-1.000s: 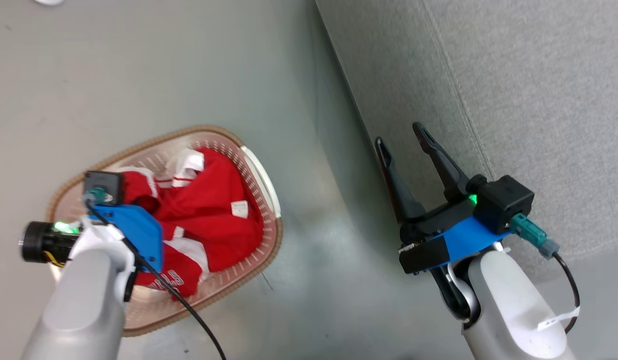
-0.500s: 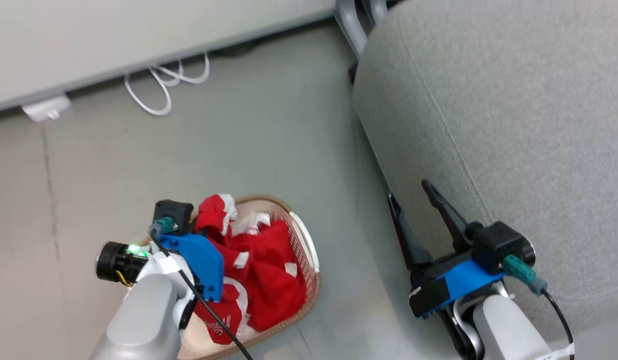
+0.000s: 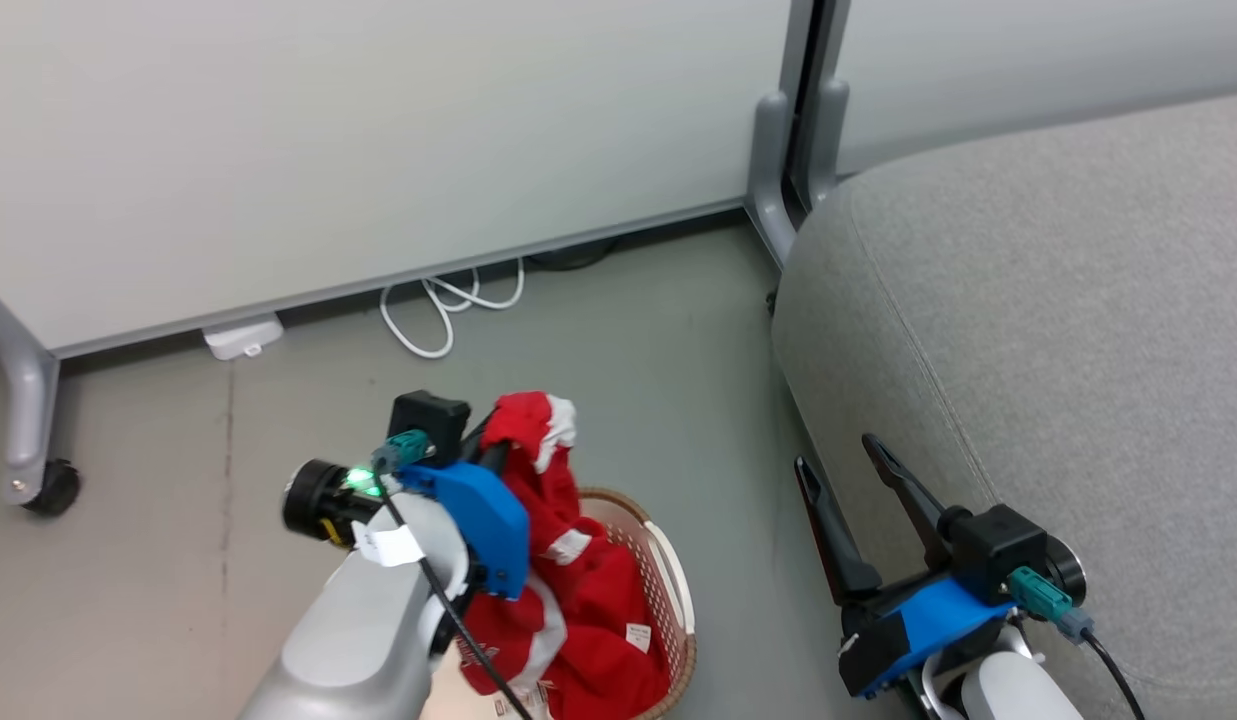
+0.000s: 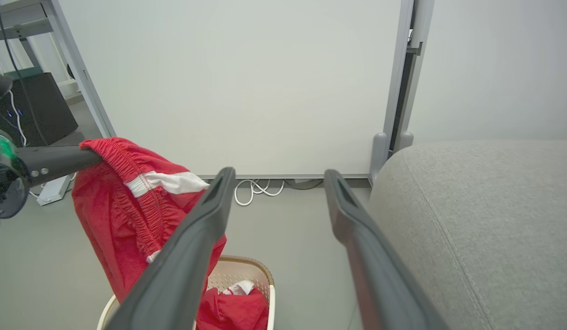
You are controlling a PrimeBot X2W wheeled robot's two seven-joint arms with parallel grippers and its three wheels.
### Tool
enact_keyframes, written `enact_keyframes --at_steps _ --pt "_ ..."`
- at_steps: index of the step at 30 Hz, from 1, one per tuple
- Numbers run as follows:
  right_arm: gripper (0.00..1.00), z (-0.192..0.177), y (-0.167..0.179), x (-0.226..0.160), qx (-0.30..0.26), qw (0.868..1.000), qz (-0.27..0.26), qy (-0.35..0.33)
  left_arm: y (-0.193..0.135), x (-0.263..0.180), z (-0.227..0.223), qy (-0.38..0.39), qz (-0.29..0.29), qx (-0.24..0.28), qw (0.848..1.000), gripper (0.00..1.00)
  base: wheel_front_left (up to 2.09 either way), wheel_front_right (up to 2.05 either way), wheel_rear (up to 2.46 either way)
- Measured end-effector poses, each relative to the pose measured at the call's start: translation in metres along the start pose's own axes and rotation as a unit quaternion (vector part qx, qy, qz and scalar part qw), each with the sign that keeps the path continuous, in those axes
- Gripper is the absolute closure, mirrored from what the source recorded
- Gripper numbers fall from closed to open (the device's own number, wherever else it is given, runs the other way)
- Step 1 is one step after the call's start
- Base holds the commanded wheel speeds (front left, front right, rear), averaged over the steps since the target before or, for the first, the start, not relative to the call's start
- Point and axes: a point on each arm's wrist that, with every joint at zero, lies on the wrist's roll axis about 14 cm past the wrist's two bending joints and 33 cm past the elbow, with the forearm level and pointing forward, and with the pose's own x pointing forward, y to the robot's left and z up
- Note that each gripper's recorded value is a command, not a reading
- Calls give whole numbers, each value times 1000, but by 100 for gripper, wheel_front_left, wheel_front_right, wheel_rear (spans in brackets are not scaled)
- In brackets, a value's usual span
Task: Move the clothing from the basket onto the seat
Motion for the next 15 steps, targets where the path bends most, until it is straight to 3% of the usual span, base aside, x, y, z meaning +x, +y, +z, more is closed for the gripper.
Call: enact_keyframes --at_steps 15 --pt "0 16 21 -9 -11 1000 25 -8 -46 -17 98 -120 -61 -5 991 100 0 0 0"
